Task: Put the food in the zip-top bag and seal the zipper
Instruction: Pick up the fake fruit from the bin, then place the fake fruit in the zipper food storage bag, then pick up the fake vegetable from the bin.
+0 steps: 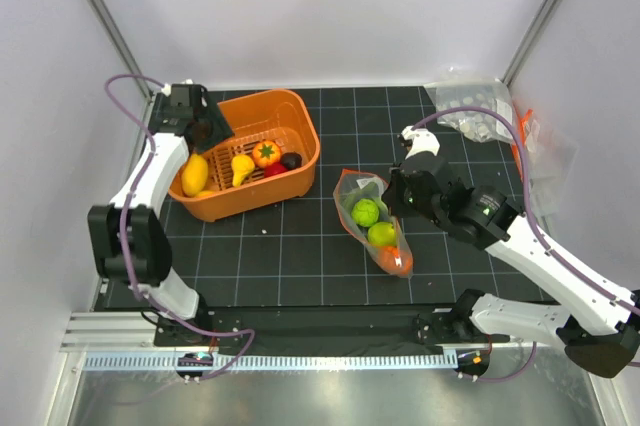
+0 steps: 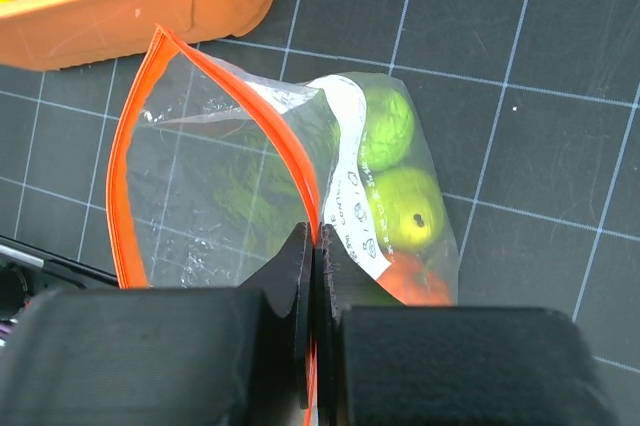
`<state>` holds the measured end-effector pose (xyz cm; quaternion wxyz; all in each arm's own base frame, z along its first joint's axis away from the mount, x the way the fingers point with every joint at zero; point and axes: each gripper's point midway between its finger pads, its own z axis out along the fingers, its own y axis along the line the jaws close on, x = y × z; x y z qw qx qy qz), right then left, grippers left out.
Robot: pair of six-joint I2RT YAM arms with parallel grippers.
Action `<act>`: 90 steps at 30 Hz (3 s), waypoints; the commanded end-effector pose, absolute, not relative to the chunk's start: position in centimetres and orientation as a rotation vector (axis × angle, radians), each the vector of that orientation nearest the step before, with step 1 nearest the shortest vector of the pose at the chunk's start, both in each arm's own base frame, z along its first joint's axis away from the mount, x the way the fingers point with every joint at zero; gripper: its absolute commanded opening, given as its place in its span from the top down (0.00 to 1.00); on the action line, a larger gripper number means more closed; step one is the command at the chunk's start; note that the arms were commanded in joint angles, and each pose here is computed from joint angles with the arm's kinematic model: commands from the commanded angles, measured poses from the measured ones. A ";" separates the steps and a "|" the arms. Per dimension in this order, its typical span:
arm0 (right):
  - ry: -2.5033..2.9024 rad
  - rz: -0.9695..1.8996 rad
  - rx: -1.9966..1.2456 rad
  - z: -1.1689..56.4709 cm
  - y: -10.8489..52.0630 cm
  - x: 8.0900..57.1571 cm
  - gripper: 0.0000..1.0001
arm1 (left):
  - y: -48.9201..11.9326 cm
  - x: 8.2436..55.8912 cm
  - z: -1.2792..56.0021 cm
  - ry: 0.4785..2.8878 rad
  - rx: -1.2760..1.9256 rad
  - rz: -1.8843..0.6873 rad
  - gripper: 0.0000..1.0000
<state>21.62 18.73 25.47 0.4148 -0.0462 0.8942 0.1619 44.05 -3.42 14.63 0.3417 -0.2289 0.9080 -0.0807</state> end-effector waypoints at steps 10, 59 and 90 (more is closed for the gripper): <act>2.251 0.414 -0.004 24.6 21.0 24.1 0.99 | -19.2 36.4 29.9 2.125 -0.348 -0.881 0.84; 2.234 0.377 0.217 24.0 16.5 21.8 0.99 | -16.4 33.1 25.6 2.406 -0.245 -0.273 0.00; 2.256 0.348 0.181 24.3 15.8 21.1 0.99 | -14.9 46.0 8.7 2.624 -0.196 0.071 0.20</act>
